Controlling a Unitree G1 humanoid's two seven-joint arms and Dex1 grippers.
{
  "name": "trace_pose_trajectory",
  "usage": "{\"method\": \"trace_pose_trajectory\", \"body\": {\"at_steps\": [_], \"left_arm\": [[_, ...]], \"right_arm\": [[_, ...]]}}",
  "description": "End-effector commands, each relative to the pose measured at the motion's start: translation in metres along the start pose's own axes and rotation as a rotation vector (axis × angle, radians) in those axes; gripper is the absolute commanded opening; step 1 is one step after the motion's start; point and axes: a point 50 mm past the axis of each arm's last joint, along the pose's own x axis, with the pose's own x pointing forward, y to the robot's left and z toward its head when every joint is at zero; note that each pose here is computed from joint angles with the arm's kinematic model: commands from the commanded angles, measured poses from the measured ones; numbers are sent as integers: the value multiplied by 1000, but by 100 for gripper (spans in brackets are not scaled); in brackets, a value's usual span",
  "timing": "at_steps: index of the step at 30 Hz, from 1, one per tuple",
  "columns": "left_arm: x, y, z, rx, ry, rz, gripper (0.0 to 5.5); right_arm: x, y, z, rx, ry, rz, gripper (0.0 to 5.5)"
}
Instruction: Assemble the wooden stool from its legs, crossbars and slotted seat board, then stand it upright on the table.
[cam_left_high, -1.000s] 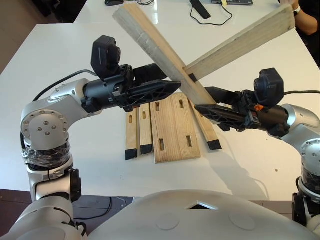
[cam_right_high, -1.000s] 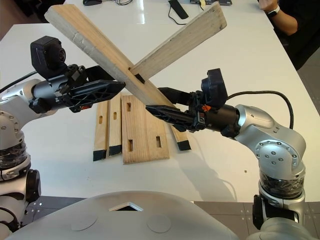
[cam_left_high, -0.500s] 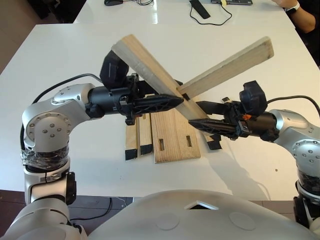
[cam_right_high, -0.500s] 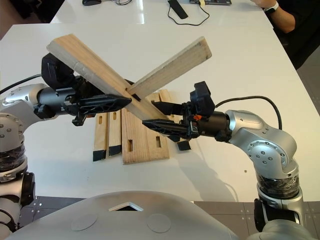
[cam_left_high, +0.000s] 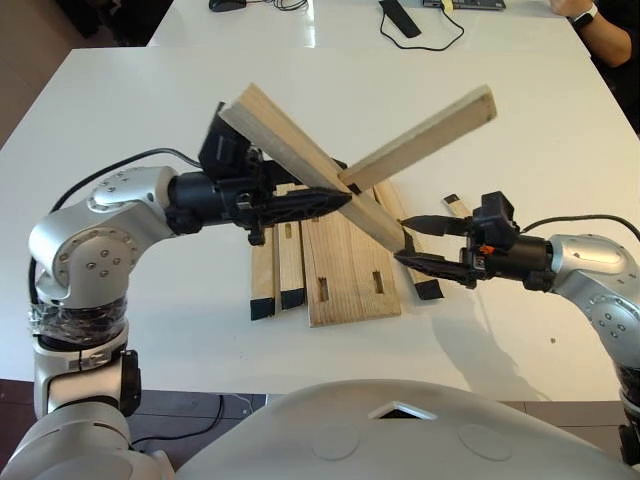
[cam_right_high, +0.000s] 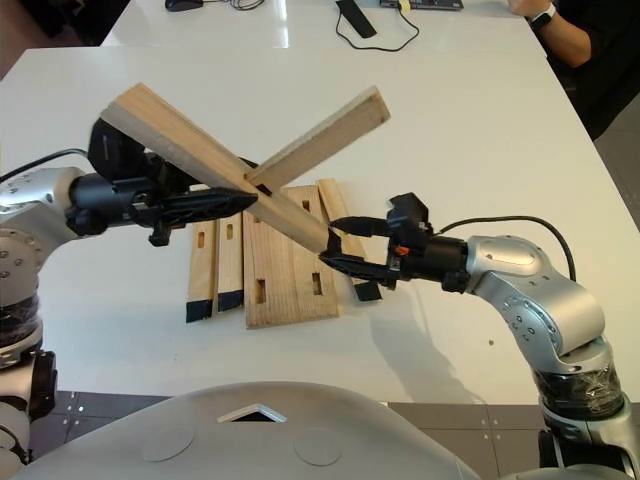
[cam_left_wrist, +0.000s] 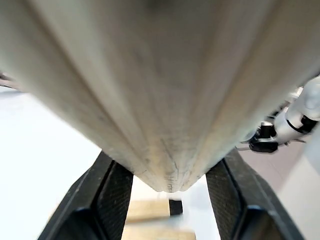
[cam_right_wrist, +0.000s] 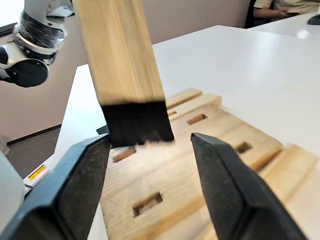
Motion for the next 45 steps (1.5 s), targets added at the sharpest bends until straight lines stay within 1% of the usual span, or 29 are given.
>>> {"method": "trace_pose_trajectory", "body": {"at_steps": [1, 3, 5, 9, 19, 26, 31, 36, 41, 45], "left_arm": [[-22, -15, 2, 65, 189, -5, 202], [-30, -18, -3, 90, 282, -2, 202], [-34, -22, -6, 97, 313, -15, 202], [-37, -24, -14, 113, 352, -21, 202], [-39, -19, -46, 135, 402, 26, 202], [-40, -18, -60, 127, 447, 49, 202], [-41, -16, -66, 213, 519, 57, 202], [-35, -21, -69, 306, 586, 18, 202], [-41, -20, -85, 256, 619, 21, 202], [-40, -15, -92, 179, 594, 14, 202]], "right_arm": [[-26, -12, -2, -11, -15, -169, 289], [-30, -12, -5, -9, -21, -212, 289], [-29, -10, -7, -4, -31, -222, 289], [-24, -6, -10, -1, -30, -220, 289], [-21, -12, -7, -25, -11, -211, 289], [-19, -12, -9, -28, -8, -219, 289], [-17, -10, -11, -25, -15, -225, 289], [-16, -8, -12, -19, -22, -234, 289], [-16, -7, -13, -12, -27, -239, 289], [-12, -4, -16, -4, -27, -234, 289]]}}
